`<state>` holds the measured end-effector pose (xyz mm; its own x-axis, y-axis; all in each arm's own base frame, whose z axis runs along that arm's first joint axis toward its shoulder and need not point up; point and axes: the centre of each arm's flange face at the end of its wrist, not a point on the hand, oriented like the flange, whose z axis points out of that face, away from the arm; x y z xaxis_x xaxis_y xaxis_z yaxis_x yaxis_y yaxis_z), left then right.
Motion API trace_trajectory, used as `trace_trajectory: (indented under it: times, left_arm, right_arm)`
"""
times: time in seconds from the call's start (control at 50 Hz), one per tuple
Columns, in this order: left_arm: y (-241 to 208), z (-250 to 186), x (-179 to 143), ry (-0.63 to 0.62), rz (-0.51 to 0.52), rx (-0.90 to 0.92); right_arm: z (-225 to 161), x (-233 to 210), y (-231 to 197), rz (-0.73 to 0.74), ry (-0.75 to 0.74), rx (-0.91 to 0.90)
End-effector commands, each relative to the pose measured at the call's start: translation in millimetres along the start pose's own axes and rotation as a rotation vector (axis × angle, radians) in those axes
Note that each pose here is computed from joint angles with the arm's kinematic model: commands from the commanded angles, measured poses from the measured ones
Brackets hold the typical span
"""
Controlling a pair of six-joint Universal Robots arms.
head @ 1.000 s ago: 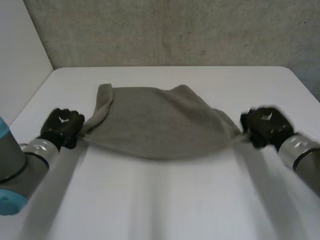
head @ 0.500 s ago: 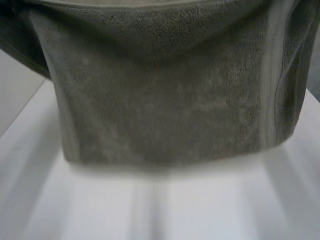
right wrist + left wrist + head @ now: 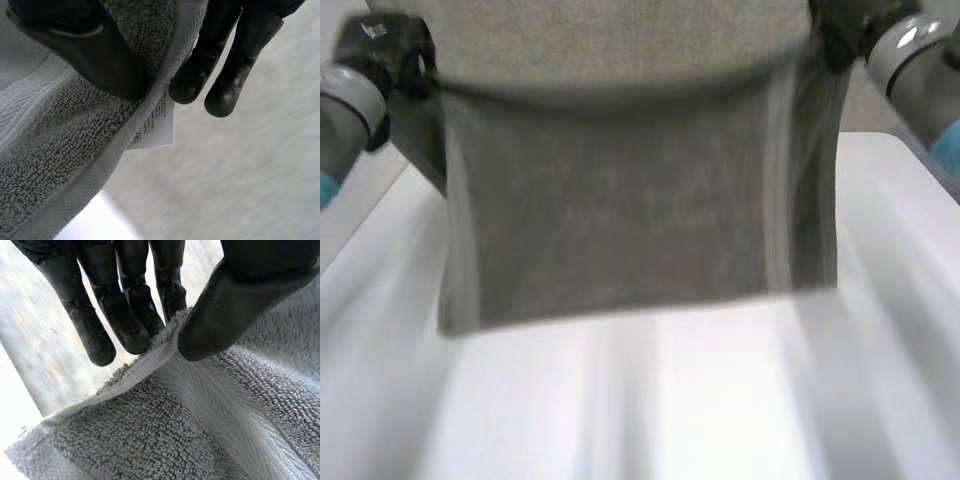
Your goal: Fold the towel.
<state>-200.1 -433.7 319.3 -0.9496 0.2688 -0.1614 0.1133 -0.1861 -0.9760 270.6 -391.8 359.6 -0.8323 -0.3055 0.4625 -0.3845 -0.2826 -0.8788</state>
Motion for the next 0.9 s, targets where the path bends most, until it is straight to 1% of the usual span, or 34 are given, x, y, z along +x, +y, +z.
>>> trace_trajectory:
  times: [0.02, 0.04, 0.08, 0.1, 0.14, 0.2, 0.24, 0.26, 0.28, 0.3, 0.32, 0.34, 0.36, 0.4, 0.42, 0.44, 0.46, 0.5, 0.52, 0.54, 0.56, 0.58, 0.6, 0.62, 0.64, 0.66, 0.7, 0.76, 0.78, 0.8, 0.82, 0.86, 0.88, 0.9]
  left_arm:
    - [-104, -8, -8, -0.077, -0.011, 0.292]
    - [-105, -8, -8, -0.077, -0.011, 0.293]
    - [-123, -17, -10, -0.077, -0.028, 0.342]
    - [-123, -17, -10, -0.077, -0.028, 0.342]
    - [-122, -20, -10, -0.076, -0.035, 0.341]
    - [-105, -23, -9, -0.070, -0.039, 0.283]
    - [-76, -28, -3, -0.040, -0.047, 0.188]
    - [-76, -28, -3, -0.040, -0.047, 0.188]
    - [-58, -31, 2, -0.013, -0.054, 0.134]
    - [-58, -31, 2, -0.013, -0.055, 0.134]
    - [-37, -36, 8, 0.021, -0.063, 0.074]
    - [-15, -40, 13, 0.053, -0.071, 0.019]
    - [-14, -41, 14, 0.053, -0.071, 0.019]
    - [28, -52, 19, 0.091, -0.087, -0.065]
    - [28, -52, 19, 0.091, -0.087, -0.065]
    - [51, -58, 20, 0.097, -0.084, -0.103]
    - [52, -58, 20, 0.097, -0.084, -0.103]
    - [98, -73, 24, 0.101, -0.038, -0.172]
    - [98, -73, 24, 0.101, -0.038, -0.172]
    - [120, -79, 24, 0.101, -0.012, -0.214]
    - [121, -79, 24, 0.101, -0.012, -0.214]
    - [138, -85, 25, 0.104, 0.010, -0.256]
    - [155, -93, 27, 0.115, 0.040, -0.298]
    - [155, -93, 27, 0.115, 0.040, -0.298]
    - [167, -101, 30, 0.130, 0.064, -0.339]
    - [167, -101, 30, 0.130, 0.064, -0.339]
    - [169, -111, 34, 0.144, 0.103, -0.362]
    - [165, -114, 36, 0.150, 0.116, -0.358]
    - [154, -116, 36, 0.150, 0.128, -0.341]
    - [135, -119, 33, 0.141, 0.132, -0.316]
    - [135, -119, 33, 0.141, 0.132, -0.316]
    - [98, -125, 26, 0.118, 0.140, -0.261]
    - [98, -125, 26, 0.118, 0.140, -0.260]
    - [78, -130, 24, 0.107, 0.147, -0.230]
  right_arm:
    - [-9, 53, -78, 0.091, 0.183, 0.310]
    - [-9, 53, -78, 0.091, 0.183, 0.310]
    - [-13, 60, -79, 0.101, 0.143, 0.309]
    - [-13, 60, -79, 0.101, 0.142, 0.309]
    - [-14, 50, -64, 0.106, 0.051, 0.237]
    - [-15, 43, -56, 0.115, 0.004, 0.191]
    - [-16, 30, -36, 0.134, -0.069, 0.095]
    - [-16, 30, -36, 0.134, -0.069, 0.095]
    - [-17, 24, -24, 0.141, -0.100, 0.036]
    - [-18, 19, -8, 0.140, -0.127, -0.027]
    - [-18, 19, -8, 0.140, -0.127, -0.028]
    - [-19, 14, 8, 0.134, -0.155, -0.085]
    - [-19, 14, 8, 0.134, -0.155, -0.086]
    - [-23, 1, 39, 0.119, -0.221, -0.177]
    - [-23, 1, 39, 0.119, -0.221, -0.178]
    - [-26, -6, 55, 0.118, -0.251, -0.212]
    - [-26, -6, 55, 0.118, -0.251, -0.212]
    - [-33, -25, 97, 0.125, -0.302, -0.282]
    - [-33, -25, 98, 0.125, -0.302, -0.282]
    - [-38, -35, 115, 0.118, -0.317, -0.304]
    - [-38, -35, 115, 0.118, -0.317, -0.304]
    - [-44, -46, 135, 0.096, -0.326, -0.325]
    - [-44, -46, 135, 0.096, -0.326, -0.326]
    - [-53, -57, 154, 0.058, -0.341, -0.348]
    - [-60, -64, 163, 0.029, -0.354, -0.361]
    - [-60, -64, 163, 0.029, -0.354, -0.361]
    - [-79, -71, 165, 0.018, -0.392, -0.395]
    - [-92, -63, 143, 0.015, -0.379, -0.367]
    - [-92, -63, 143, 0.015, -0.379, -0.366]
    - [-98, -55, 128, 0.007, -0.360, -0.345]
    - [-99, -54, 128, 0.007, -0.360, -0.345]
    - [-113, -24, 91, -0.015, -0.290, -0.294]
    - [-113, -24, 91, -0.015, -0.289, -0.294]
    - [-121, -7, 76, -0.018, -0.265, -0.277]
